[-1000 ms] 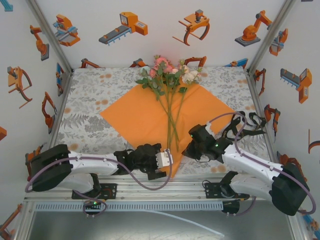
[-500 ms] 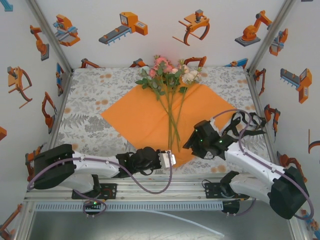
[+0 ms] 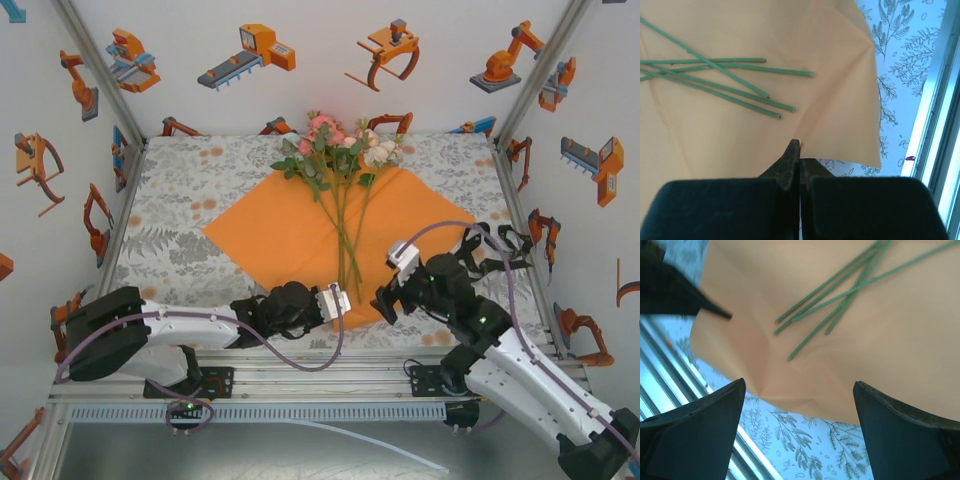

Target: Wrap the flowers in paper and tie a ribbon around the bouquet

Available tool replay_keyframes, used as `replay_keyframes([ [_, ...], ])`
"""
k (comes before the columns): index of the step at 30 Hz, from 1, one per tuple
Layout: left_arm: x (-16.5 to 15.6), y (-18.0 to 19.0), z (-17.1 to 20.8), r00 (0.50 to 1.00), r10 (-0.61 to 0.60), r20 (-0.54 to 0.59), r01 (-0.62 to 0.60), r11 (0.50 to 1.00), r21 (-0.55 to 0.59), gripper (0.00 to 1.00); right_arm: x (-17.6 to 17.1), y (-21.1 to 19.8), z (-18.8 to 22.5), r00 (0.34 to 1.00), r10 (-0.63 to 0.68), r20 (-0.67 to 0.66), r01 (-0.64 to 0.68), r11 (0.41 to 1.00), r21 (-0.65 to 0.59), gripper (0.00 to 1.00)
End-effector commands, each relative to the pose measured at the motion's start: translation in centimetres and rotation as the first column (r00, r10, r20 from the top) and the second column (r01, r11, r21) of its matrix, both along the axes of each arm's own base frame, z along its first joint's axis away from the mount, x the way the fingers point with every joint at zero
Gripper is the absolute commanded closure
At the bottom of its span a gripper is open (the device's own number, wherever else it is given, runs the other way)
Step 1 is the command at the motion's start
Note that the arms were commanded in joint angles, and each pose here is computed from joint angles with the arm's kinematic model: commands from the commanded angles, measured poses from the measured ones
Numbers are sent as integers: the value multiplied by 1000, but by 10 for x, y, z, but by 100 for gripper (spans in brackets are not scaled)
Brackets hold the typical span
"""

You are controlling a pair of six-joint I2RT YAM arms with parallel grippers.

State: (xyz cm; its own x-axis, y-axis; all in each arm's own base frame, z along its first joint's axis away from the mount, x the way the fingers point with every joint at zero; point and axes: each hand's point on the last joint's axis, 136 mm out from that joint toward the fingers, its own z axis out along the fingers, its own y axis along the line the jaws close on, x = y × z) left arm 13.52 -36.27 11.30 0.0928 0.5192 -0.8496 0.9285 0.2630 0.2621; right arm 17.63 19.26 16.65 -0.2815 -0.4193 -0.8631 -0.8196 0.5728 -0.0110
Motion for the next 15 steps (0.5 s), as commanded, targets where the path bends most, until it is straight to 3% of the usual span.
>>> replay_keyframes([
  [1,8,-1,35,998,42,-46,-48,990,-136,100,-17,25,2,954,238,184,-234,971,-42,20],
  [4,21,11,46,991,96,-93,-113,974,-195,100,-28,32,-19,909,340,239,-303,936,-178,20],
  [8,28,14,52,982,113,-152,-148,958,-245,100,-16,33,-33,862,373,343,-255,904,-344,19],
  [11,29,14,51,979,115,-167,-154,956,-249,100,7,33,-27,822,303,483,-127,923,-364,19],
  [15,32,17,48,975,126,-182,-169,956,-242,100,18,39,-30,778,291,557,-86,927,-365,20],
])
